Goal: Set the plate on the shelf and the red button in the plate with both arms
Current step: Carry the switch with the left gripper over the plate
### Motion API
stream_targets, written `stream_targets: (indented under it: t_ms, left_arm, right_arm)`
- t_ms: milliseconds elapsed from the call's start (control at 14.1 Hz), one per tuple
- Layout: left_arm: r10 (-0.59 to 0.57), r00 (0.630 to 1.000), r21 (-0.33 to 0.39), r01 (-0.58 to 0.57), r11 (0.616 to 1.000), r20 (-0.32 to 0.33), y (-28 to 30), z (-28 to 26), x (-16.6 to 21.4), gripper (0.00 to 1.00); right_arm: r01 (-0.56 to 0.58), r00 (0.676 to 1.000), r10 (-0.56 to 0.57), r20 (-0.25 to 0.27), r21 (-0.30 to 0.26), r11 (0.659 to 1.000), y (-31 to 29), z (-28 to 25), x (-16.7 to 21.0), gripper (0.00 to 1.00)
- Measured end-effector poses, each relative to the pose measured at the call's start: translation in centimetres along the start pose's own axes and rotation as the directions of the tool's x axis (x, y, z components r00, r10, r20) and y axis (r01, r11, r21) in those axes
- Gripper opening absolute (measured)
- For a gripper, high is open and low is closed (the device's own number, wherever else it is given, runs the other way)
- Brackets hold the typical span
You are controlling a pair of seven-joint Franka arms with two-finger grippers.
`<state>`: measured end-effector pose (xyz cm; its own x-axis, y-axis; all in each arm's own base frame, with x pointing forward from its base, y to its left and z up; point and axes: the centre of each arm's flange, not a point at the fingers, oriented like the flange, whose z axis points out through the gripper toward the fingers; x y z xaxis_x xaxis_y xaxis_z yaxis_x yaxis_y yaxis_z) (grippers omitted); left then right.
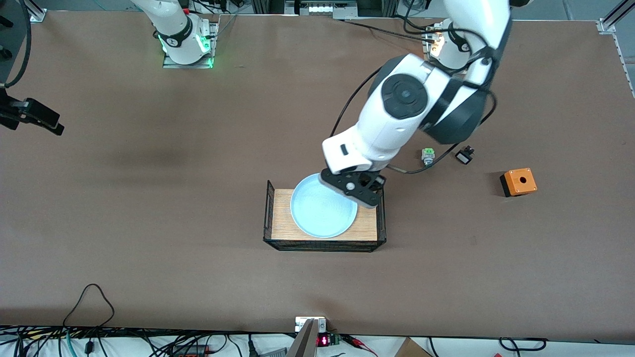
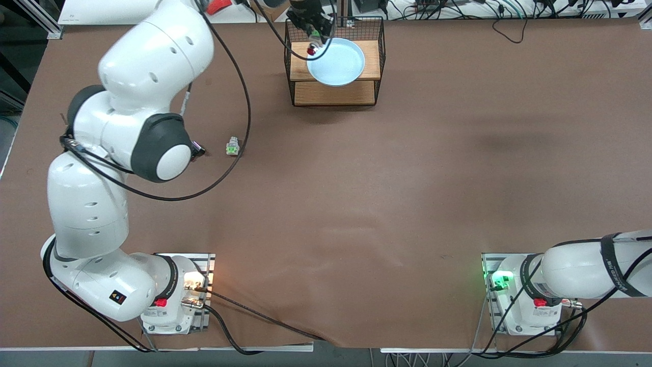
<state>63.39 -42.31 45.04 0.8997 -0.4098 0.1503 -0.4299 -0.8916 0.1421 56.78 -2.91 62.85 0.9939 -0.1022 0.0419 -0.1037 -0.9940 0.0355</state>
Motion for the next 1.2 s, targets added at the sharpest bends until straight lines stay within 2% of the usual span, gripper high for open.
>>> stream_targets:
  t_ms: [283, 567, 1063, 1205]
  left_arm:
    - [0.015, 1.0, -0.002, -0.015, 1.0, -0.019, 1.2, 5.0, 0.5, 0.41]
    - [0.012, 0.999, -0.001, -0.012, 1.0, -0.032, 1.0, 7.6, 0.8, 0.41]
    - [0.014, 1.0, 0.005, -0.014, 1.0, -0.004, 1.1, 10.7, 0.5, 0.42]
    - [0.015, 1.0, 0.005, -0.015, 1.0, -0.009, 1.1, 10.6, 0.6, 0.53]
  right_arm:
    - [0.012, 1.0, -0.011, -0.013, 0.007, 1.0, 0.0, -0.6, -0.3, 1.0]
    - [0.015, 1.0, -0.015, -0.015, 0.009, 1.0, 0.0, -0.7, -0.3, 1.0]
    - [0.028, 1.0, -0.028, 0.006, 0.009, 1.0, -0.5, -0.2, -0.3, 1.0]
    - [0.029, 1.0, -0.029, 0.007, 0.009, 1.0, -0.5, -0.2, -0.3, 1.0]
